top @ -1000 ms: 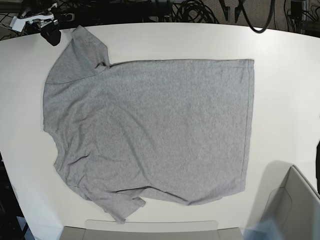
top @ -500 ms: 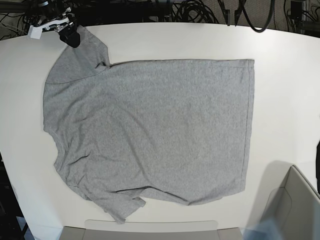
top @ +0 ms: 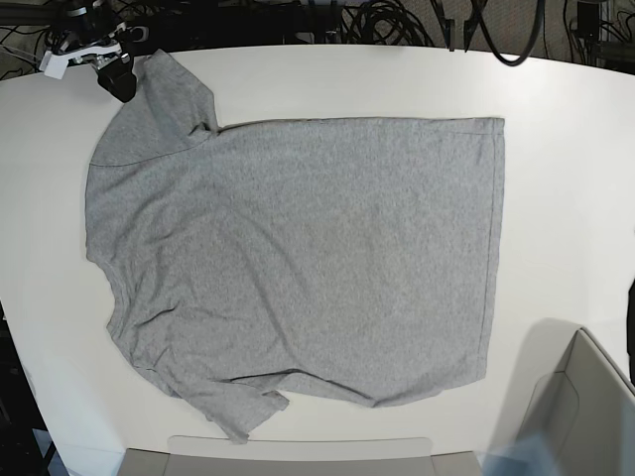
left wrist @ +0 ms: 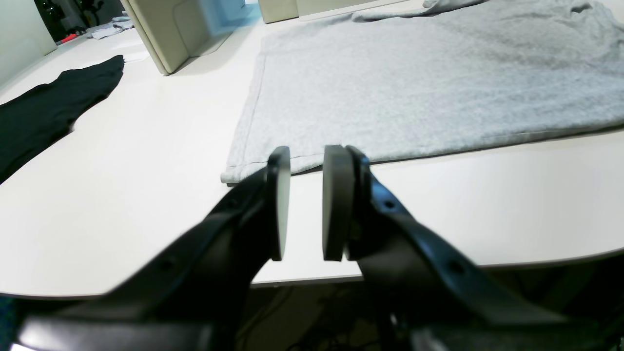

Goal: Fold the T-shirt properly
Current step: 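Move the right gripper down to the shirt's shoulder corner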

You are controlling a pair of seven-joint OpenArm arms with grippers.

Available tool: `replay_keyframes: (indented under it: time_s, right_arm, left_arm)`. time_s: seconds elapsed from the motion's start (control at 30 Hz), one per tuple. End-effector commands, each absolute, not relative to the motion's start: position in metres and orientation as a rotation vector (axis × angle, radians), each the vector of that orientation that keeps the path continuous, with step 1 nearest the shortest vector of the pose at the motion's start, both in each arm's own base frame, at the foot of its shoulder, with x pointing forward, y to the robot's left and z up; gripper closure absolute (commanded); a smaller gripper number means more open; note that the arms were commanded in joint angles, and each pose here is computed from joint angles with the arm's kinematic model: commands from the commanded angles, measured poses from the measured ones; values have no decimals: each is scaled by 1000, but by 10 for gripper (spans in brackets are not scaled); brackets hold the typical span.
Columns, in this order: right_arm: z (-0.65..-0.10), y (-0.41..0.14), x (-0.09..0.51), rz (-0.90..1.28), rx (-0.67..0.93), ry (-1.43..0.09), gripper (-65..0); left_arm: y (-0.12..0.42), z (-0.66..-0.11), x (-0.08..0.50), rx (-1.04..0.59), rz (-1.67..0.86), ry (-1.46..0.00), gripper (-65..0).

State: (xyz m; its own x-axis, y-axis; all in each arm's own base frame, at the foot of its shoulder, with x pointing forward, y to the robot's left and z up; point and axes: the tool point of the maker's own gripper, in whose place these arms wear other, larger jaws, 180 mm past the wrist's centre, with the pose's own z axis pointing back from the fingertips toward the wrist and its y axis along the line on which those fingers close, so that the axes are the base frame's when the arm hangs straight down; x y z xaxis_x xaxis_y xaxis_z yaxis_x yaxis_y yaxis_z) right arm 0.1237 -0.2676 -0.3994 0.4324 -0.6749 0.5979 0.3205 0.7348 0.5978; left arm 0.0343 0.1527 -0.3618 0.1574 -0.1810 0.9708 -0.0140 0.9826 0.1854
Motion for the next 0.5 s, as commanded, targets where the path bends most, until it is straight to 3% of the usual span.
replay_keyframes:
  time_s: [0.0, 0.13, 0.47]
  right_arm:
    - [-394, -275, 128, -630, 423, -958, -282]
    - [-402, -283, 128, -626, 393, -955, -282]
    - [-456, -276, 126, -596, 387, -706, -282]
  left_arm:
    - [153, -354, 30, 169, -127, -1427, -133]
    - [153, -354, 30, 171, -127, -1427, -133]
    - [154, -350, 41, 174, -120, -1459, -133]
